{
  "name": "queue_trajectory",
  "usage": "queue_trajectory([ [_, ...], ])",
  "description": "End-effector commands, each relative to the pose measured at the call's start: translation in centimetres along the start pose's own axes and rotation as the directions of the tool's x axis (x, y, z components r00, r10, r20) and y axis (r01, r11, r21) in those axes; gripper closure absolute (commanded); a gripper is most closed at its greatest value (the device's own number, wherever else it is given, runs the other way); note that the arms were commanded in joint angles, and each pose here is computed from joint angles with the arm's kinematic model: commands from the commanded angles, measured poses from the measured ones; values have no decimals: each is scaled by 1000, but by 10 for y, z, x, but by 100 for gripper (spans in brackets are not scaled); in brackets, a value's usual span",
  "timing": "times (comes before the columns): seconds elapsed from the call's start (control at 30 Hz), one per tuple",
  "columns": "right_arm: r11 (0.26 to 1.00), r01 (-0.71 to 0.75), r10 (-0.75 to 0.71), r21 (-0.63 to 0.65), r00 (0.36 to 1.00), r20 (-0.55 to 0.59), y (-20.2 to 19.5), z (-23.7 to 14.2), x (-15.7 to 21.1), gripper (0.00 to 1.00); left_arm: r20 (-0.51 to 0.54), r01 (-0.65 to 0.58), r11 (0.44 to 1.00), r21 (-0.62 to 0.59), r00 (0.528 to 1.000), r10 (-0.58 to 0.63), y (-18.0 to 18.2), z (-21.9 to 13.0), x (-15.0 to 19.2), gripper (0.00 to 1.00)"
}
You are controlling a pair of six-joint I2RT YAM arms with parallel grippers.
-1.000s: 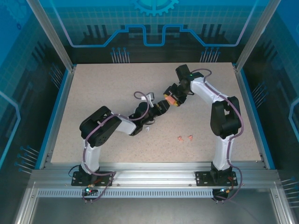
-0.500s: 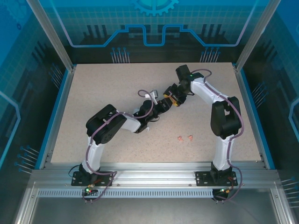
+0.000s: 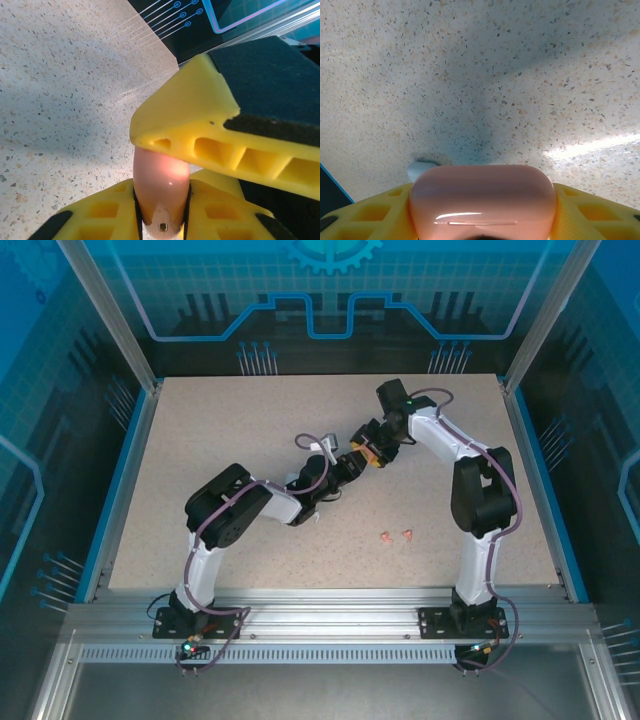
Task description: Insert wireless bluetooth earbuds into charging case
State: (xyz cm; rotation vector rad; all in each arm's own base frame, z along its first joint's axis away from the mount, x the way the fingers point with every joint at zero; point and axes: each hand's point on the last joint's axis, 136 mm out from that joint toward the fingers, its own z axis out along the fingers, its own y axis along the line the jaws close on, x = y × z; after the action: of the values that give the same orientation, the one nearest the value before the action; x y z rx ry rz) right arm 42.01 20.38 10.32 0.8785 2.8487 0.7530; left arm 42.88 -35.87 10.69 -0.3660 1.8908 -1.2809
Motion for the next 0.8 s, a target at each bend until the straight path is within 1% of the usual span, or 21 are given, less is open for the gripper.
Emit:
queue_trajectory([
  [0.0,999,-4,4,-47,1000,-8,7,-13,3,39,24,-4,1000,29,1000,3,-8,2,-2,85],
  [0.03,998,5,-6,-63,1000,-11,10,-13,3,35,22,-4,1000,29,1000,3,-8,3,-2,88],
  [0.13,994,28,-26,-107,1000,12,23,-23,-3,15,15,3,999,33,1000,-3,-9,2,-1,93],
  [0.2,989,40,-32,-146,998,57,34,-42,-16,8,3,8,999,37,1000,-9,-10,0,1,96],
  [0.27,983,55,-37,-177,994,105,40,-63,-28,5,-14,11,999,37,1000,-11,-11,-5,3,100],
  [0.37,973,104,-69,-204,982,176,40,-93,-42,3,-65,9,999,35,998,-7,-14,-18,4,100],
  [0.5,949,217,-159,-231,956,248,27,-111,-41,3,-155,-10,999,46,988,17,-19,-43,-3,100],
  [0.6,896,345,-244,-280,909,338,19,-113,-29,1,-249,-24,997,73,968,41,-25,-59,-7,100],
  [0.67,862,405,-286,-304,885,368,10,-107,-15,0,-300,-51,995,91,951,76,-29,-70,-9,100],
  [0.77,785,517,-371,-342,833,410,2,-100,10,0,-359,-92,989,112,925,127,-33,-85,-13,100],
])
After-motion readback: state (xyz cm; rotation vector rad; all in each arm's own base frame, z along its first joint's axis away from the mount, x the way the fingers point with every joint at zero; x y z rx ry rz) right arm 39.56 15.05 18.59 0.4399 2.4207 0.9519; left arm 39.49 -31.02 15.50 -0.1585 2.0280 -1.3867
